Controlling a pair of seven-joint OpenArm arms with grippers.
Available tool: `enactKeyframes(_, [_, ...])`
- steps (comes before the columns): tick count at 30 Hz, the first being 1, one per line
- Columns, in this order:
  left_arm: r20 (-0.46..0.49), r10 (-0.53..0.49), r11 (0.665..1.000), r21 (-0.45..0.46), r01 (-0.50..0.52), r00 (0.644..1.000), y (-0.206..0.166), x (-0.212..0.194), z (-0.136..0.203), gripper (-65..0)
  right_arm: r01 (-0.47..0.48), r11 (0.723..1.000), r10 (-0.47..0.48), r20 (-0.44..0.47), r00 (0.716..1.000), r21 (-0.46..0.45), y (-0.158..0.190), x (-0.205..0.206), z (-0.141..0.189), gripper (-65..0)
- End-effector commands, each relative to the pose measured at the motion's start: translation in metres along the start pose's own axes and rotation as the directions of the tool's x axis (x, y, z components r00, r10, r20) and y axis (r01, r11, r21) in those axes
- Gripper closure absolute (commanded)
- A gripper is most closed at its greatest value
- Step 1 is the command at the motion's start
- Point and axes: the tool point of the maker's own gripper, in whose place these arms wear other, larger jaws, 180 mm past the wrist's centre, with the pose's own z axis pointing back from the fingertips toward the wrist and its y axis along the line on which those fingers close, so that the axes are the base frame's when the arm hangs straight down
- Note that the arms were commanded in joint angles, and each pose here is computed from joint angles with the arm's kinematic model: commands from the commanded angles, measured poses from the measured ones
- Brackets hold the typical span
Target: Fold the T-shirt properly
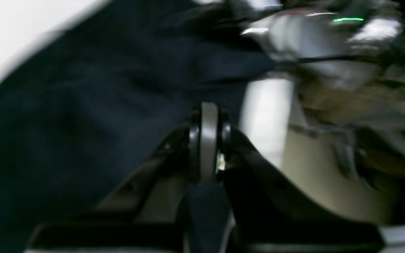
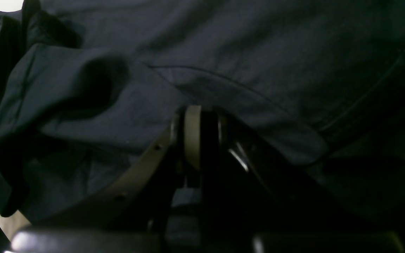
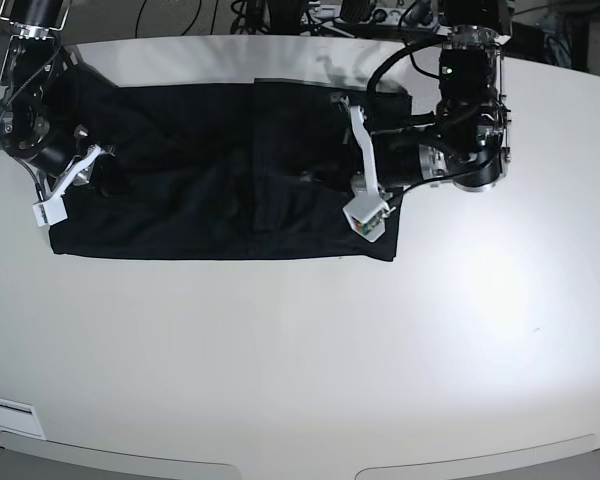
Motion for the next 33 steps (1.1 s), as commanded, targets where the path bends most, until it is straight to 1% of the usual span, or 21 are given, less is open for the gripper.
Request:
enactKeyframes(1, [0.035, -0.033, 0.999, 0.03, 0.032, 0.999, 0.004, 0.01, 0.003, 0.0, -0.012, 0.999, 0.007, -0.11, 0.994, -0.044, -0.009, -0.022, 0.002, -9.5])
enactKeyframes(3, [-0.002, -0.052, 0.992, 0.115, 0.052, 0.999, 0.021, 0.003, 0.004, 0.0, -0.012, 0.999, 0.008, -0.108, 0.994, -0.043, -0.009, -0.021, 0.002, -9.5])
enactKeyframes(5, [-0.032, -0.044, 0.985, 0.166, 0.048, 0.999, 0.034, -0.007, 0.003, 0.0, -0.011, 0.999, 0.007, -0.107, 0.994, -0.041, -0.009, -0.021, 0.002, -9.5])
enactKeyframes(8, [-0.101, 0.0, 0.972, 0.232, 0.024, 0.995, 0.057, -0.032, 0.002, 0.0, -0.011, 0.999, 0.007, -0.107, 0.994, -0.041, -0.009, -0.021, 0.002, -9.5])
enactKeyframes(11, [-0.149, 0.076, 0.951, 0.309, -0.026, 0.986, 0.083, -0.062, 0.006, 0.0, -0.011, 0.999, 0.008, -0.103, 0.995, -0.037, -0.008, -0.02, 0.002, -9.5])
enactKeyframes(15, [-0.177, 0.167, 0.92, 0.381, -0.089, 0.97, 0.107, -0.095, 0.013, 0.0, -0.061, 0.997, 0.061, -0.005, 0.998, 0.042, 0.01, 0.013, 0.004, -9.7])
enactKeyframes(16, [-0.184, 0.182, 0.915, 0.39, -0.098, 0.966, 0.111, -0.101, 0.015, 0.0, -0.083, 0.996, 0.083, 0.017, 0.996, 0.045, 0.013, 0.025, 0.005, -11.5])
enactKeyframes(17, [-0.195, 0.193, 0.912, 0.398, -0.102, 0.962, 0.113, -0.106, 0.018, 0.0, -0.114, 0.993, 0.113, 0.036, 0.993, 0.041, 0.016, 0.036, 0.007, -14.7])
enactKeyframes(19, [-0.21, 0.203, 0.905, 0.413, -0.102, 0.956, 0.117, -0.111, 0.024, 0.0, -0.162, 0.986, 0.16, 0.074, 0.984, 0.026, 0.023, 0.059, 0.012, -24.1])
enactKeyframes(21, [-0.219, 0.202, 0.901, 0.424, -0.094, 0.954, 0.121, -0.112, 0.03, 0.0, -0.17, 0.985, 0.17, 0.104, 0.98, -0.008, 0.025, 0.08, 0.019, -33.8])
enactKeyframes(22, [-0.224, 0.201, 0.899, 0.428, -0.089, 0.954, 0.122, -0.113, 0.033, 0.0, -0.164, 0.986, 0.167, 0.107, 0.98, -0.036, 0.022, 0.087, 0.023, -37.1])
enactKeyframes(23, [-0.231, 0.199, 0.898, 0.432, -0.083, 0.952, 0.124, -0.114, 0.036, 0.0, -0.157, 0.984, 0.164, 0.099, 0.981, -0.081, 0.015, 0.094, 0.028, -38.4])
enactKeyframes(24, [-0.236, 0.199, 0.897, 0.436, -0.079, 0.951, 0.125, -0.115, 0.038, 0.0, -0.145, 0.98, 0.157, 0.085, 0.984, -0.137, 0.004, 0.097, 0.033, -38.4])
enactKeyframes(26, [-0.245, 0.196, 0.894, 0.442, -0.071, 0.949, 0.127, -0.116, 0.043, 0.0, -0.115, 0.957, 0.136, 0.063, 0.989, -0.265, -0.024, 0.097, 0.046, -38.4])
enactKeyframes(28, [-0.249, 0.195, 0.893, 0.445, -0.066, 0.949, 0.129, -0.117, 0.047, 0.0, -0.043, 0.936, 0.069, 0.064, 0.996, -0.349, -0.047, 0.09, 0.06, -38.4])
enactKeyframes(31, [-0.247, 0.195, 0.894, 0.443, -0.069, 0.949, 0.13, -0.116, 0.05, 0.0, 0.058, 0.909, -0.041, 0.051, 0.998, -0.412, -0.074, 0.061, 0.072, -38.4])
enactKeyframes(33, [-0.247, 0.195, 0.894, 0.443, -0.069, 0.949, 0.13, -0.116, 0.05, 0.0, 0.128, 0.911, -0.122, 0.04, 0.992, -0.393, -0.083, 0.035, 0.071, -38.4])
